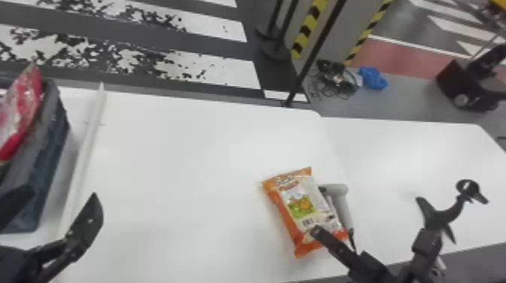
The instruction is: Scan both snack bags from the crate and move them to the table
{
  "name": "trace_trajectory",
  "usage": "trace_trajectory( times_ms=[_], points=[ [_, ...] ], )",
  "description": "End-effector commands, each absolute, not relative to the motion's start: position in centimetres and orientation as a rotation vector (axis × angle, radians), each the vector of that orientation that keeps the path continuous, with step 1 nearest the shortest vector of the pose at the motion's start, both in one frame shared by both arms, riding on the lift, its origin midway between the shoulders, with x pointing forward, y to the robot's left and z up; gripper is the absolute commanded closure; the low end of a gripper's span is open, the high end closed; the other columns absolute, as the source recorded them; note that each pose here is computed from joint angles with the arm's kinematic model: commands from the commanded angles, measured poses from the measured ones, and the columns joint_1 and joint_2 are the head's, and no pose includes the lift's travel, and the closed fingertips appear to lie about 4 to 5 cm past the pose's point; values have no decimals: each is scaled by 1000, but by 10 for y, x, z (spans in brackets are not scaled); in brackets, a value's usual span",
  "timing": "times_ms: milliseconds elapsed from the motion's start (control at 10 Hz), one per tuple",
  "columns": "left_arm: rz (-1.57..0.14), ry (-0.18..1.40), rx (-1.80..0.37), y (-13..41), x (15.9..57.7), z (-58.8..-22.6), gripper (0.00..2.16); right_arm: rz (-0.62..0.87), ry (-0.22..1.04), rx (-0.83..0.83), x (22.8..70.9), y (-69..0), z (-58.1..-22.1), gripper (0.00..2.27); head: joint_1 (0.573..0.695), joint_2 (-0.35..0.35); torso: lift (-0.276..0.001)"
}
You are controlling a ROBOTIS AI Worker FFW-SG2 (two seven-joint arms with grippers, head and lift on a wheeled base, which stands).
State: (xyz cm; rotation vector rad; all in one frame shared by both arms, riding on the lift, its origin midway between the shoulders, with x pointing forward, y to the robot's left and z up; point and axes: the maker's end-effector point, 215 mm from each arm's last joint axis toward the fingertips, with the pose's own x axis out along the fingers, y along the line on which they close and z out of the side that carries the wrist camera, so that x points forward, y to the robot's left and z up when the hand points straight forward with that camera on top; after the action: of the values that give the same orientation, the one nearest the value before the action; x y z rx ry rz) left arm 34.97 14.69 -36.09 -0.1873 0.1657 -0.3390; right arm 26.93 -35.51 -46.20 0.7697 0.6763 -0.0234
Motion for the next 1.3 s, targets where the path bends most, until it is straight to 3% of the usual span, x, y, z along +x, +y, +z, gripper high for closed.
trace_trajectory(
  times_ms=[0, 200, 300, 400, 500, 700, 1000, 1200],
  points=[
    [-340, 164, -188, 146, 350, -361, 76, 2, 668, 771, 271, -349, -455, 205, 695, -350, -87],
    [-345, 165, -191, 144, 347, -361, 76, 85, 573, 746, 294, -352, -420, 694, 695, -350, -87],
    [-349, 161, -188, 143, 347, -359, 76, 109, 546, 718, 302, -357, -412, 1585, 695, -350, -87],
    [-360, 146, -185, 141, 347, -354, 76, 101, 535, 667, 309, -367, -411, 2253, 695, -350, -87],
    [-368, 143, -181, 140, 347, -353, 76, 80, 482, 584, 316, -387, -404, 2253, 695, -350, -87],
    [-393, 135, -180, 135, 347, -348, 76, 17, 493, 551, 310, -410, -426, 2253, 695, -350, -87],
    [-377, 84, -167, 145, 344, -331, 76, 10, 522, 486, 320, -402, -469, 2253, 695, -350, -87],
    [-375, 80, -170, 144, 345, -329, 76, 37, 484, 391, 339, -386, -478, 2253, 695, -350, -87]
  ],
)
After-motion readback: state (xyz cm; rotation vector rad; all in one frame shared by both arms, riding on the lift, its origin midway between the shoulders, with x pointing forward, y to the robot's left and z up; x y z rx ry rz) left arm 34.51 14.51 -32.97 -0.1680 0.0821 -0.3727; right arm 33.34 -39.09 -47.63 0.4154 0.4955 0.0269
